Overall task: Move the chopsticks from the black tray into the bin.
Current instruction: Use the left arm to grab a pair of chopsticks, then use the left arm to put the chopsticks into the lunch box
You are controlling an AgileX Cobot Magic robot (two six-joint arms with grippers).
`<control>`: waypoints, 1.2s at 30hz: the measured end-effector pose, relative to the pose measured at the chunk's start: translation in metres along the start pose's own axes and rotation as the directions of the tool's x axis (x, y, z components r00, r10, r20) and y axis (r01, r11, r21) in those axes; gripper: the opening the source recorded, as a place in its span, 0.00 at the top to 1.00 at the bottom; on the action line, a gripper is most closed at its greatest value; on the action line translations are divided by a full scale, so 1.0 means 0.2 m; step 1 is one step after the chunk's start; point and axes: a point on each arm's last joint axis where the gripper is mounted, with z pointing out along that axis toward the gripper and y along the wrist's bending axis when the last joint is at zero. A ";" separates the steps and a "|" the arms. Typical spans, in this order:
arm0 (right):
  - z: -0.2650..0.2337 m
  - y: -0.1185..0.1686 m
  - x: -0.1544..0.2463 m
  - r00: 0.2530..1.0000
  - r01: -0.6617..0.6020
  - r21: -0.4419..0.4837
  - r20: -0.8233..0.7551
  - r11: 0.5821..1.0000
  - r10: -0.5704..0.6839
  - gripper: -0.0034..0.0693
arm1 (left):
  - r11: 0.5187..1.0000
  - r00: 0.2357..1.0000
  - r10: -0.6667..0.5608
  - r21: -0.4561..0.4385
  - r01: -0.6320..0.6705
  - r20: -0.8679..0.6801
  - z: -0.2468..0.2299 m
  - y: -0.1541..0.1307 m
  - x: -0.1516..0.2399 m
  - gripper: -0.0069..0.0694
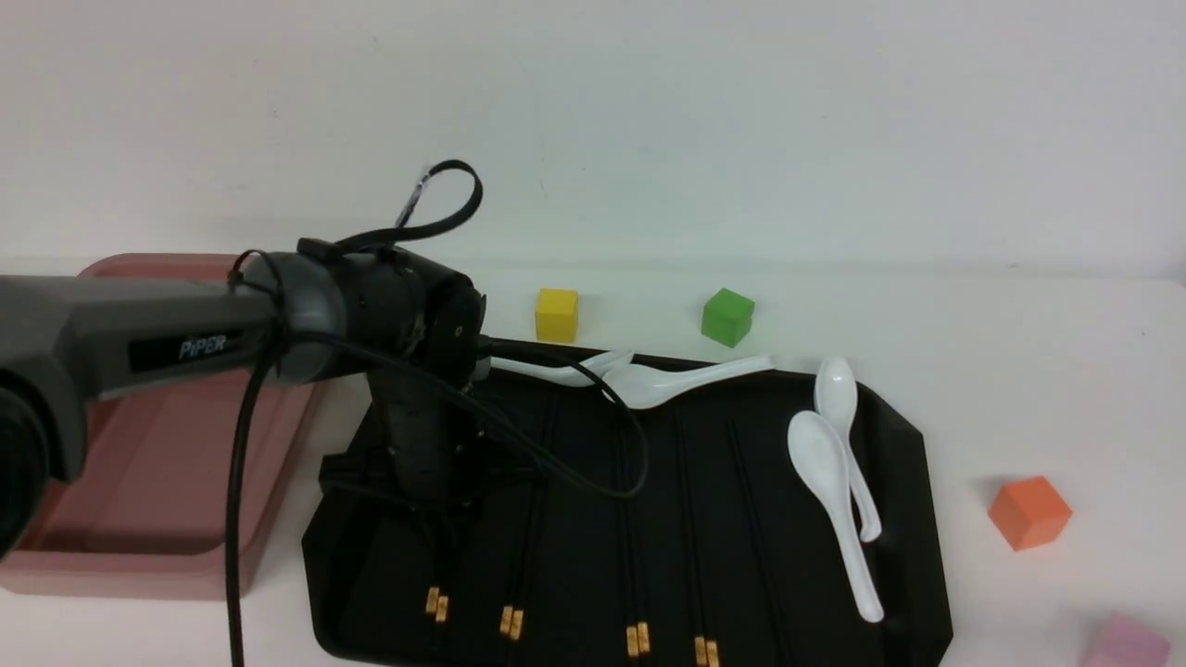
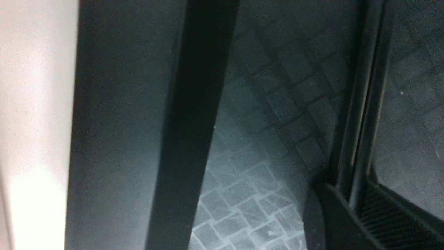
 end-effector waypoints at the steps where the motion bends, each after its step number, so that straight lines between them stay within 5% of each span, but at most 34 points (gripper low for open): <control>1: 0.00 0.00 0.00 1.000 0.000 0.000 0.000 1.000 0.000 0.62 | 1.000 1.000 -0.005 0.003 0.005 0.003 -0.01 0.00 0.00 0.77; 7: 0.00 0.00 0.00 1.000 0.001 0.000 0.000 1.000 -0.001 0.62 | 0.999 0.999 -0.014 0.045 0.012 0.048 -0.20 0.03 0.02 0.77; 12: 0.00 0.00 0.00 1.000 0.000 0.000 0.000 1.000 0.000 0.62 | 0.987 0.980 -0.067 0.159 0.036 0.189 -0.61 0.10 0.03 0.77; 19: 0.00 0.00 0.00 1.000 0.000 0.000 0.000 1.000 0.000 0.62 | 0.968 0.938 -0.236 0.150 0.203 0.253 -0.95 0.50 0.01 0.77; 28: 0.00 0.00 0.00 1.000 0.000 0.000 0.000 1.000 0.000 0.62 | 0.893 0.869 -0.449 0.071 0.445 0.206 -0.76 0.91 -0.14 0.77; 36: 0.00 0.00 0.00 1.000 0.000 0.000 0.000 1.000 0.000 0.62 | 0.879 0.870 -0.476 0.034 0.476 0.126 -0.36 0.93 -0.28 0.77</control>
